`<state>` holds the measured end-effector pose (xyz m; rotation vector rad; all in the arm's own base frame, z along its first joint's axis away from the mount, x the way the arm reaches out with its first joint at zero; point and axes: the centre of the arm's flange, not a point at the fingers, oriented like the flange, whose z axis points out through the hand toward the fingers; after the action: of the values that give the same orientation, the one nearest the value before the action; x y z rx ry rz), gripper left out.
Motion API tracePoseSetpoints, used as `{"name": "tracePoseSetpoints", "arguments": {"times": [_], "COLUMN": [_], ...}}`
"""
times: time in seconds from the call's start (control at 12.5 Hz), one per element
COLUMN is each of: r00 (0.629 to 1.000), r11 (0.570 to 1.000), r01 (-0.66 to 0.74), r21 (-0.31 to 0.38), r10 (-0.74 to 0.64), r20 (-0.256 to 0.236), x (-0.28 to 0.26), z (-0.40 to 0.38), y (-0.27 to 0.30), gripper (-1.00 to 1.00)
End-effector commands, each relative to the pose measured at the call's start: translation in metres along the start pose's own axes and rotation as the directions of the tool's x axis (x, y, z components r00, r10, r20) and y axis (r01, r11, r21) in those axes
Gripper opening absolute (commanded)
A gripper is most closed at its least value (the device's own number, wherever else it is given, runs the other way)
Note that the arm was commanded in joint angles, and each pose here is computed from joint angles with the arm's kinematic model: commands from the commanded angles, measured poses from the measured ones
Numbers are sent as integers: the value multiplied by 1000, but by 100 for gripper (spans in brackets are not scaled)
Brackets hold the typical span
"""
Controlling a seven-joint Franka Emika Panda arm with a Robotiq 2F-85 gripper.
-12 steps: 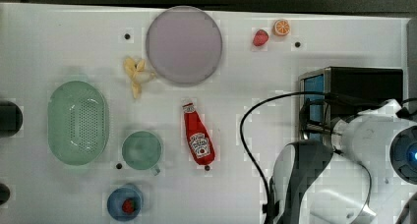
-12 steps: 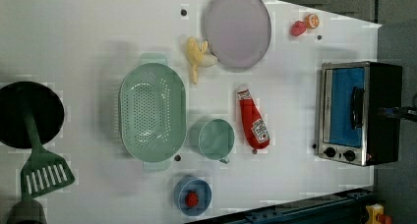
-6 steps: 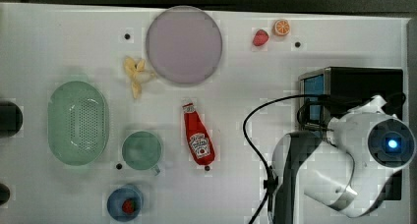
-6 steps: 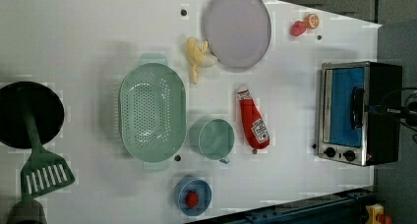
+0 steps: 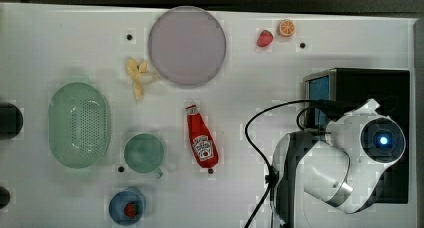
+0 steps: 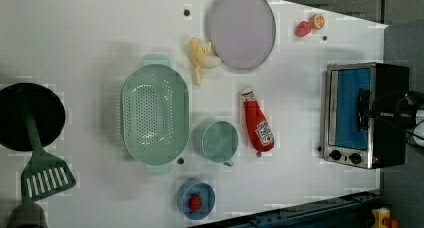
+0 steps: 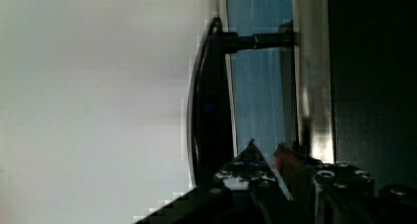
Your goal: Flap open oven.
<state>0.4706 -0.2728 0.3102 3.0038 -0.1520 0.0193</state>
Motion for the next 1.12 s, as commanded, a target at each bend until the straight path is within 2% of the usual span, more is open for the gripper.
{"name": "tracePoseSetpoints", "arguments": {"times": [0.08,0.24,0.56,1.12], "r00": [998,995,995,985], "r11": [998,994,986,948], "r01": [59,103,97,147], "r21": [4,-20,-138,-282], "r10": [-59,-103,-91,-114], "r20": [-8,9,52,129], "x": [8,12,18,19], "z": [-4,-2,4,42], "y": [-19,-33,-79,-162], "gripper": [-65,-65,-65,-65]}}
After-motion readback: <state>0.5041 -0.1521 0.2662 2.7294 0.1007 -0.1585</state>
